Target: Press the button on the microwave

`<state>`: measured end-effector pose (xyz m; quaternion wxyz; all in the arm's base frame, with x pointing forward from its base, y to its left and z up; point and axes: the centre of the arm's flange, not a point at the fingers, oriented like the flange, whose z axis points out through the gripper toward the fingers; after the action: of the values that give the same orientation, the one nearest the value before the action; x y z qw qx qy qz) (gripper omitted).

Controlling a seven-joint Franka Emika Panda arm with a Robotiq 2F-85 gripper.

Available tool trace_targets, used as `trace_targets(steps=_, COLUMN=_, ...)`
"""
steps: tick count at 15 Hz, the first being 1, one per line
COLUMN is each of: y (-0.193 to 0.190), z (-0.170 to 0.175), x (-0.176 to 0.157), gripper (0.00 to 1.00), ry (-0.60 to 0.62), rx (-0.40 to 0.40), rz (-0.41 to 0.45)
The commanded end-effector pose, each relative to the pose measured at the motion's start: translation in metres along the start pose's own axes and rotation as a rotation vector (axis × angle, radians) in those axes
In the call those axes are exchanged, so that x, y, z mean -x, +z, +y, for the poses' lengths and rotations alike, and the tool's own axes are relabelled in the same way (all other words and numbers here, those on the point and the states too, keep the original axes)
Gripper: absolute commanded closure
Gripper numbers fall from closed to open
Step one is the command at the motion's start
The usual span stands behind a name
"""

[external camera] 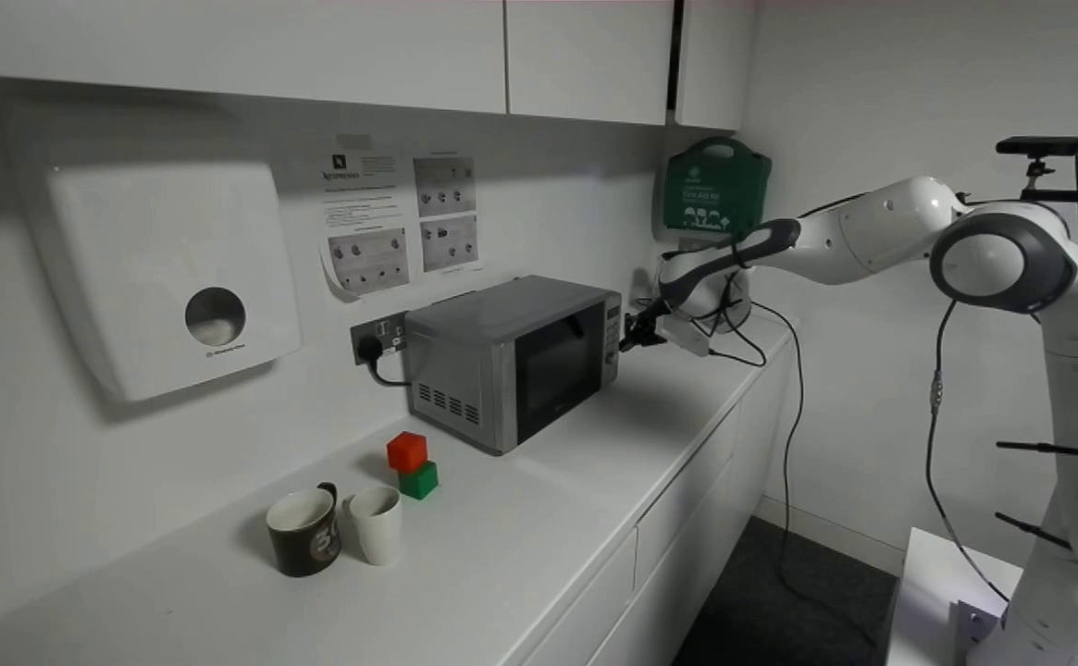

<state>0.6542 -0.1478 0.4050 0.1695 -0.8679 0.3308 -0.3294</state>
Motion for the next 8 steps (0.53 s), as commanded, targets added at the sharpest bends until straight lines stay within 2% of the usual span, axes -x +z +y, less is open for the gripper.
trace_targets(steps=1, y=0.01, z=-0.005, x=0.0, gripper=1.0, ry=0.014, rx=0.009, rz=0.004)
trace_targets(steps=8, y=0.025, z=0.0, x=0.001, gripper=1.0, ry=0.013, rx=0.023, rz=0.016)
